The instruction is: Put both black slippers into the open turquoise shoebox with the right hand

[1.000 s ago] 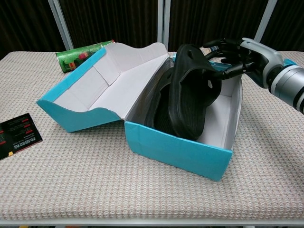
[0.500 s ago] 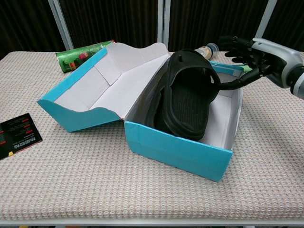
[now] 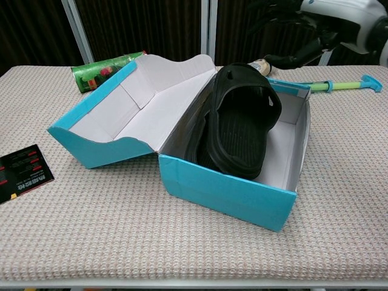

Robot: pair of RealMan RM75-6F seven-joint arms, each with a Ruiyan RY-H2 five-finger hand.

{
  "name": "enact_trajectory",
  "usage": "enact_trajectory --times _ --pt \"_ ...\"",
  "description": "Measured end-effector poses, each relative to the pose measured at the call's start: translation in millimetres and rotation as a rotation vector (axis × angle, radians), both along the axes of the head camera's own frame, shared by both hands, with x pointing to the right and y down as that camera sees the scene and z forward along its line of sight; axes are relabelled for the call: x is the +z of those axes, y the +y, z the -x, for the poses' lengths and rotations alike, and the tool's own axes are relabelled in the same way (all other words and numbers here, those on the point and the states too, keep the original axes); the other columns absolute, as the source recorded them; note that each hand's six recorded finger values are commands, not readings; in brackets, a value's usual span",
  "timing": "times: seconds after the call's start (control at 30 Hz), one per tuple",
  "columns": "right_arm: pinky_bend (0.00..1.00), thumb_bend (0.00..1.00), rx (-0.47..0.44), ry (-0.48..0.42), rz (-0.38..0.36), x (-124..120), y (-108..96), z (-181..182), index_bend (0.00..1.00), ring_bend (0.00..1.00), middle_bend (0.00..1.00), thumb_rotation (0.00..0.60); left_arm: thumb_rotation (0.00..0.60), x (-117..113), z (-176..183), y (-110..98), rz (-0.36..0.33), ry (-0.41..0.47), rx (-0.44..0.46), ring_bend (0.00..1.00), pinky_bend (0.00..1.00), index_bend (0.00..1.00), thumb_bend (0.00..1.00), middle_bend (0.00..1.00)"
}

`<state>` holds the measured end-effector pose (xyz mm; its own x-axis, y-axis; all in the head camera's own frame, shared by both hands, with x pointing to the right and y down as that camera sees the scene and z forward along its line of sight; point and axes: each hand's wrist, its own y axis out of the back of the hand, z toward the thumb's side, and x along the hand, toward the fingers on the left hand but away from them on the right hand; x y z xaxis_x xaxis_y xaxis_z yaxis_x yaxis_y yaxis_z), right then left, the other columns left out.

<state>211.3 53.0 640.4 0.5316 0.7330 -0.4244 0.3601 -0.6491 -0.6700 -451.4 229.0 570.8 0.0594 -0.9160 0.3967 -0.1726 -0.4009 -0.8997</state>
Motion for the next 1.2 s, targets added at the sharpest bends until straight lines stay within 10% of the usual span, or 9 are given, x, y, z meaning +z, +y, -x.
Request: enact_trajectory --times 0.43,1.2 --pt "0.00 0.28 -0.141 0.164 -0.011 36 -8 56 0.20 0.00 0.26 0.461 0.600 3 3 -1 0.004 0.001 -0.002 0.02 0.09 0.14 0.06 0.06" --pt "0.00 0.28 0.013 0.135 0.090 44 20 -19 0.24 0.04 0.34 0.463 0.600 5 1 -1 0.013 0.002 0.001 0.02 0.09 0.14 0.06 0.06"
